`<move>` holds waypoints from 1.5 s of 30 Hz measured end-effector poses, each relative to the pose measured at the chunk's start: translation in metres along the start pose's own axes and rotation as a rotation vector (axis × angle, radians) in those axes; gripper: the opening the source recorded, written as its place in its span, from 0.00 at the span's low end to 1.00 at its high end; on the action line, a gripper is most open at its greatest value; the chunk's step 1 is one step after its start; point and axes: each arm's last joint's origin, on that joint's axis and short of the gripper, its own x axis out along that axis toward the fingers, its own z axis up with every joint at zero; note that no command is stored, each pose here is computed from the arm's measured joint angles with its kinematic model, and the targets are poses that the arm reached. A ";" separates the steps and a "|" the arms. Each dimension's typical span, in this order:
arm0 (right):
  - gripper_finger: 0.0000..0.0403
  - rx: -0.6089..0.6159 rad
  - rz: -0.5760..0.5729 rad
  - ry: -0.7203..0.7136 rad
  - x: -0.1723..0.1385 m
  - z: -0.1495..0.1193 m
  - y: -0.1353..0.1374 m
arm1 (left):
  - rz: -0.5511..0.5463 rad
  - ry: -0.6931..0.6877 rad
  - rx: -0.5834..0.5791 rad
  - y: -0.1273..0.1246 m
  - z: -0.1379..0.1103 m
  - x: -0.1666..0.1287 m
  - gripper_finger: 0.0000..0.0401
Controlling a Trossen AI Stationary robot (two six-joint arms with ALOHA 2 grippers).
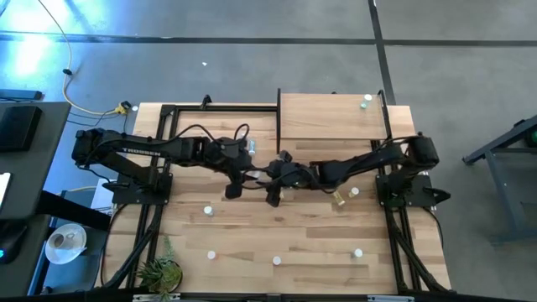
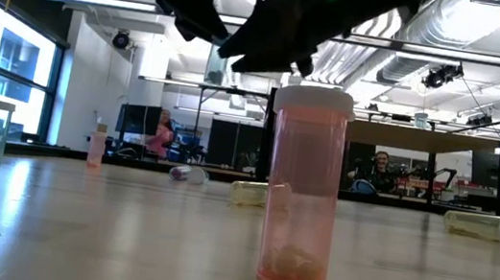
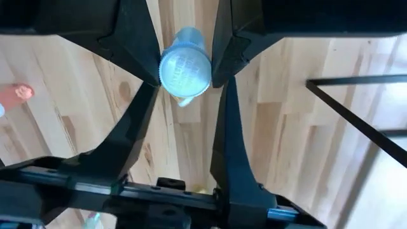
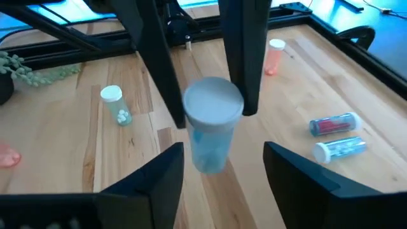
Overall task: Pick and place medicine bottles onto shelf by color
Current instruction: Put the bottom blue medicine bottle on the shelf
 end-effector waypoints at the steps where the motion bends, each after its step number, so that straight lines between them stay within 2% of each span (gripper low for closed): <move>1: 0.52 -0.013 -0.010 0.004 -0.004 0.002 -0.001 | 0.003 -0.008 0.000 0.000 0.001 0.000 0.29; 12: 0.52 -0.103 -0.128 -0.019 -0.040 0.023 -0.012 | 0.050 -0.050 -0.029 0.015 0.004 -0.001 0.29; 17: 0.52 -0.166 -0.239 -0.051 -0.062 0.036 -0.020 | 0.091 -0.106 -0.014 0.028 0.008 -0.003 0.29; 24: 0.52 -0.239 -0.450 -0.114 -0.096 0.056 -0.038 | 0.169 -0.224 -0.002 0.051 0.017 -0.008 0.29; 29: 0.52 -0.213 -0.549 -0.146 -0.117 0.069 -0.061 | 0.238 -0.318 0.010 0.069 0.023 -0.014 0.29; 32: 0.52 -0.193 -0.589 -0.141 -0.126 0.072 -0.075 | 0.241 -0.358 0.022 0.082 0.028 -0.021 0.29; 36: 0.52 -0.167 -0.639 -0.138 -0.134 0.075 -0.093 | 0.250 -0.424 0.024 0.097 0.043 -0.038 0.29; 45: 0.52 -0.147 -0.731 -0.081 -0.142 0.074 -0.121 | 0.360 -0.539 0.072 0.127 0.074 -0.080 0.29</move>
